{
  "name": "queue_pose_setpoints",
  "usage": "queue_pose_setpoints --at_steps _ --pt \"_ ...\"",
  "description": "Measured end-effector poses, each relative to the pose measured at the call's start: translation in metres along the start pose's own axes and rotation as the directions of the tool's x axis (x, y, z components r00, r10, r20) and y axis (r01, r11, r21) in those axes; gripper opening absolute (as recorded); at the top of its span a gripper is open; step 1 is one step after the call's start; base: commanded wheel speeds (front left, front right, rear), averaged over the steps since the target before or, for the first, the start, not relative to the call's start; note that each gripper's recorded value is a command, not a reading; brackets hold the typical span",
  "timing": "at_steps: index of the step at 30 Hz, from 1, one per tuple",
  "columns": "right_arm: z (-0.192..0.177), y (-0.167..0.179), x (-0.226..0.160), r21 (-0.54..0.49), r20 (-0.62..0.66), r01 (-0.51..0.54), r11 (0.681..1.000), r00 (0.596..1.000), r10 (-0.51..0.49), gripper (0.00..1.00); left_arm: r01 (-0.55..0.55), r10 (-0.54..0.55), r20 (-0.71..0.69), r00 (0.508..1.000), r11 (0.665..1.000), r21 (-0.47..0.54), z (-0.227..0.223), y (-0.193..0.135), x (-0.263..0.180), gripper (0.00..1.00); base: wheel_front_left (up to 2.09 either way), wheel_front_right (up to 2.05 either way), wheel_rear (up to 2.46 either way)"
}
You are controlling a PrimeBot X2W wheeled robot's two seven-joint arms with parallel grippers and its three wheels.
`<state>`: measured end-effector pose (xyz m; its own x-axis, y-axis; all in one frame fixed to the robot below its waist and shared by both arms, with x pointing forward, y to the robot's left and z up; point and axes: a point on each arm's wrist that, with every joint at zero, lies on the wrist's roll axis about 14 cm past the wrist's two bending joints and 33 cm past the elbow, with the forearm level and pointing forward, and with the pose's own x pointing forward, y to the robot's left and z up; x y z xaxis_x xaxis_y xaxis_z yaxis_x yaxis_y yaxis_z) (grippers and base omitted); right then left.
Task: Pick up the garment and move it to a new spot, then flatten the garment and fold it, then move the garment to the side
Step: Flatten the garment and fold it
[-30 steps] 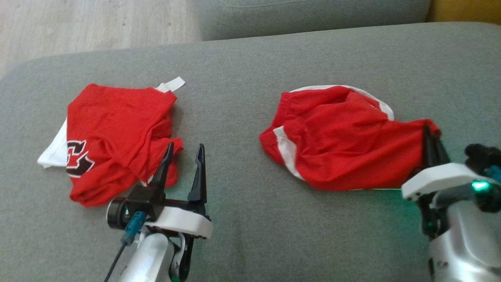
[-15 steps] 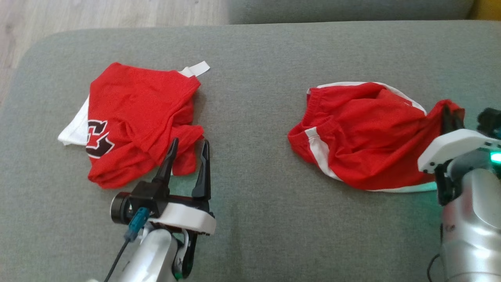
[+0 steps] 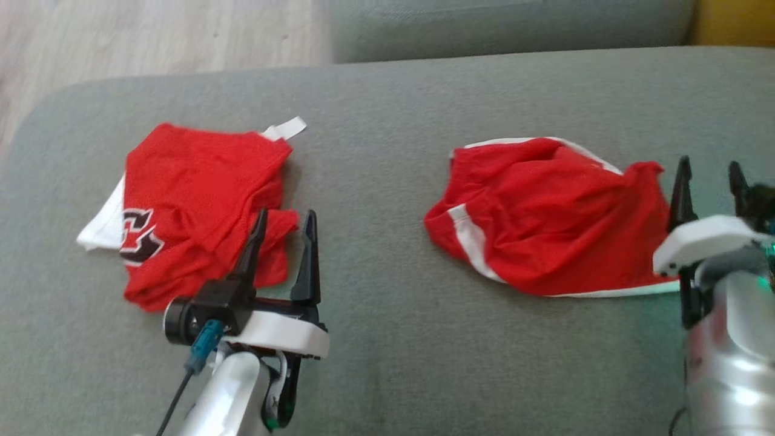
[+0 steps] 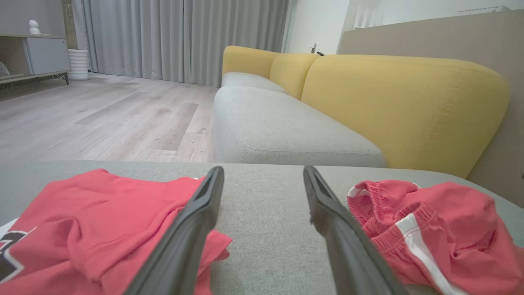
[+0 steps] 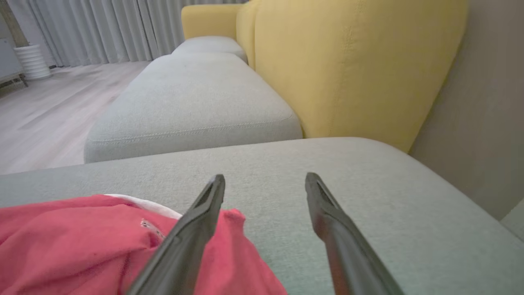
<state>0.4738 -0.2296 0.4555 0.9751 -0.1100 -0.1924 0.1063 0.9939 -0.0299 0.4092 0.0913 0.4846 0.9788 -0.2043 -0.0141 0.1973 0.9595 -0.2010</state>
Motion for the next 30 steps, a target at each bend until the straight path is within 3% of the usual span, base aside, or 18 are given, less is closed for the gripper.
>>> queue_pose_setpoints --at_steps 2,10,14,20,23,30 --pt "0.003 -0.01 -0.01 -0.009 0.033 0.018 1.0 0.999 -0.018 1.0 0.014 -0.014 0.013 1.0 1.0 -0.002 0.004 -0.005 0.001 1.0 0.0 0.0 0.0" --pt "-0.026 -0.036 -0.069 0.122 0.036 0.069 0.99 0.997 -0.074 1.0 0.081 -0.081 0.019 0.997 0.997 -0.012 0.005 -0.03 0.002 1.0 0.0 0.0 0.0" --pt "-0.031 -0.04 -0.097 0.125 0.053 0.069 0.99 0.996 -0.076 1.0 0.137 -0.137 0.021 0.99 0.99 -0.014 0.006 -0.048 0.007 1.0 0.0 0.0 0.0" --pt "-0.032 -0.045 -0.108 0.148 0.067 0.083 0.985 0.993 -0.094 1.0 0.211 -0.211 -0.02 0.977 0.977 0.021 -0.009 -0.064 0.014 1.0 0.0 0.0 0.0" --pt "-0.03 -0.043 -0.106 0.146 0.074 0.077 0.986 0.993 -0.088 1.0 0.294 -0.291 -0.059 0.955 0.955 0.046 -0.02 -0.08 0.021 1.0 0.0 0.0 0.0" --pt "-0.043 -0.052 -0.107 0.16 0.035 0.11 0.981 0.992 -0.117 1.0 0.502 -0.472 -0.217 0.855 0.857 0.116 -0.045 -0.123 0.039 1.0 0.0 0.0 0.0"
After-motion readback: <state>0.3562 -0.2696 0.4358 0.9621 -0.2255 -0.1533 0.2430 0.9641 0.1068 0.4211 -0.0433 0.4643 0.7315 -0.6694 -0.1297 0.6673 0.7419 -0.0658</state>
